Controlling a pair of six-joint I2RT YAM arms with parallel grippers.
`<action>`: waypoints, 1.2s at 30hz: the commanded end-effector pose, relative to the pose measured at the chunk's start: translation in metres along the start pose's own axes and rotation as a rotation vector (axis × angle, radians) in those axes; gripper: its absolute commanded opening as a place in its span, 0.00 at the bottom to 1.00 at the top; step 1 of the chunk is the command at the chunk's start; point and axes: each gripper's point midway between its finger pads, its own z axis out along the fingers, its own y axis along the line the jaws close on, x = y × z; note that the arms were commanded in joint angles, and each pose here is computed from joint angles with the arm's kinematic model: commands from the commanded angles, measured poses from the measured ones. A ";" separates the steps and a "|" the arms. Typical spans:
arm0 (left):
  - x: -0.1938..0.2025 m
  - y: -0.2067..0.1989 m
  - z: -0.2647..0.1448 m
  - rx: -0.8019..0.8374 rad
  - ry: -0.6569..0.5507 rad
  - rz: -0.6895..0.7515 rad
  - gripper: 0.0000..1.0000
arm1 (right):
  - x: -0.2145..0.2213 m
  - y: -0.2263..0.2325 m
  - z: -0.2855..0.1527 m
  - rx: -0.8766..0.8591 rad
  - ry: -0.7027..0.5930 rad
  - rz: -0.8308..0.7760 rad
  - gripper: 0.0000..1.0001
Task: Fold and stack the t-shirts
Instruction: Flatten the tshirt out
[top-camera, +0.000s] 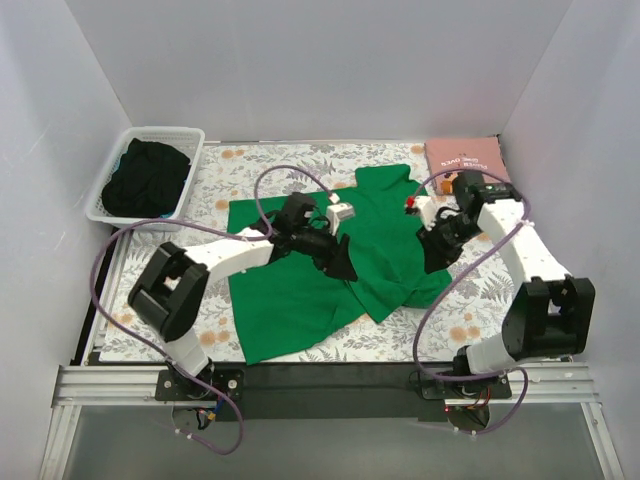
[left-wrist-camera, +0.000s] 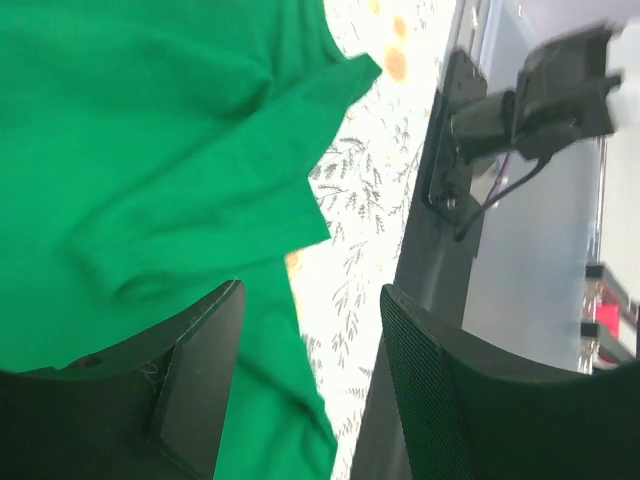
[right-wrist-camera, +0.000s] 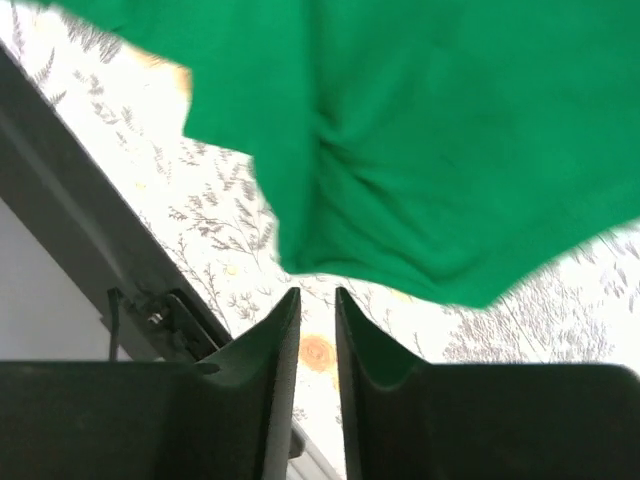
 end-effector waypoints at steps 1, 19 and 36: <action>-0.012 0.019 -0.062 -0.118 -0.064 -0.059 0.56 | 0.009 0.051 0.020 -0.043 0.090 -0.182 0.28; 0.087 0.118 -0.193 -0.686 0.097 -0.357 0.54 | -0.002 0.081 0.135 0.050 0.279 -0.372 0.25; 0.156 0.195 -0.201 -0.808 0.302 -0.514 0.46 | 0.103 0.138 0.109 -0.290 0.617 -0.679 0.11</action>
